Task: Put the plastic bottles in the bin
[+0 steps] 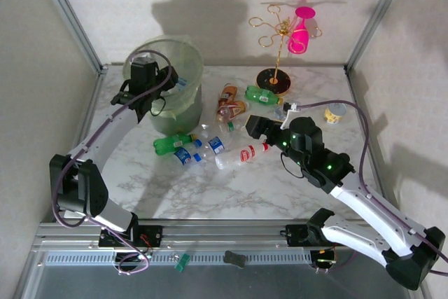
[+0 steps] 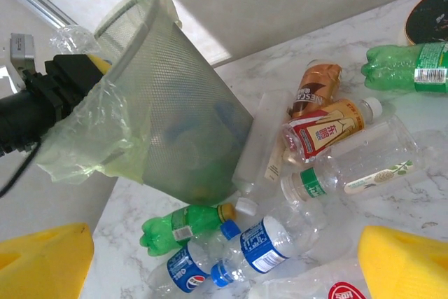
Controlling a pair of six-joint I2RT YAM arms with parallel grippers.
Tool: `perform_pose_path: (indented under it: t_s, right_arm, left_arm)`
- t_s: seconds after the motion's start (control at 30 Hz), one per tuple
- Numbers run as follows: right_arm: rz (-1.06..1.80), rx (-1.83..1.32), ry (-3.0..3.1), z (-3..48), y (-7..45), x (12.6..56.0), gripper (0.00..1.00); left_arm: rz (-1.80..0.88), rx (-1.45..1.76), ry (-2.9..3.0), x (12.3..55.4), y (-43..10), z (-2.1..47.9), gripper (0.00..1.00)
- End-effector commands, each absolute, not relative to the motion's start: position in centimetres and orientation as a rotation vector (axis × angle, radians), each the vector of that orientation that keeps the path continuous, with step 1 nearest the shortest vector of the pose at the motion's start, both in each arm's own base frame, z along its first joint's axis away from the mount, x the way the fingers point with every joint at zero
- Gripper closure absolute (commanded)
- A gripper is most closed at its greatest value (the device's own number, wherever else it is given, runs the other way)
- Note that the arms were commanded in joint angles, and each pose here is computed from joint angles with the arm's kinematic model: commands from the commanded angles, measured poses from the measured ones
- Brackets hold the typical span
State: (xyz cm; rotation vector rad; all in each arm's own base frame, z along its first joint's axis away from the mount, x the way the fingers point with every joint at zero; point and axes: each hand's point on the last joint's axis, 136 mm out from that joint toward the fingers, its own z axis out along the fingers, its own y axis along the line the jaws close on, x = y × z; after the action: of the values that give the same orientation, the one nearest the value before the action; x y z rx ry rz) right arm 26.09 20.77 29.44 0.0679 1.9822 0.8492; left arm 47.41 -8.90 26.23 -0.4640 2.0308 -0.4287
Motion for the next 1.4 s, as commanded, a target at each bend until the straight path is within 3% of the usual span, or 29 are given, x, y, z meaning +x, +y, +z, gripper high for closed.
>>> perform_pose_path:
  t_s: [0.0,0.23,0.7,0.8,0.93,1.0,1.37]
  right_arm:
    - [0.845,0.060,1.954,30.4,20.8,26.6,0.03]
    - [0.847,0.063,1.958,30.2,21.0,26.7,0.03]
    - [0.838,0.070,1.957,30.0,20.5,26.5,0.03]
    - [0.838,0.071,1.957,30.0,20.5,26.5,0.03]
    - [0.837,0.071,1.960,29.8,20.4,26.4,0.03]
    - [0.838,0.071,1.959,29.9,20.4,26.4,0.03]
    - [0.853,0.069,1.948,30.5,20.5,26.3,0.03]
  left_arm:
    - [-0.466,-0.492,2.058,47.5,-9.3,23.8,0.61]
    - [-0.460,-0.536,2.115,46.6,-9.1,20.1,0.60]
    - [-0.454,-0.551,2.109,46.6,-8.9,20.4,0.56]
    - [-0.452,-0.550,2.104,46.6,-8.8,20.7,0.50]
    - [-0.455,-0.541,2.084,46.8,-8.8,21.9,0.27]
    - [-0.459,-0.538,2.069,46.9,-8.8,22.6,0.21]
    - [-0.525,-0.461,2.001,47.4,-9.8,27.5,0.11]
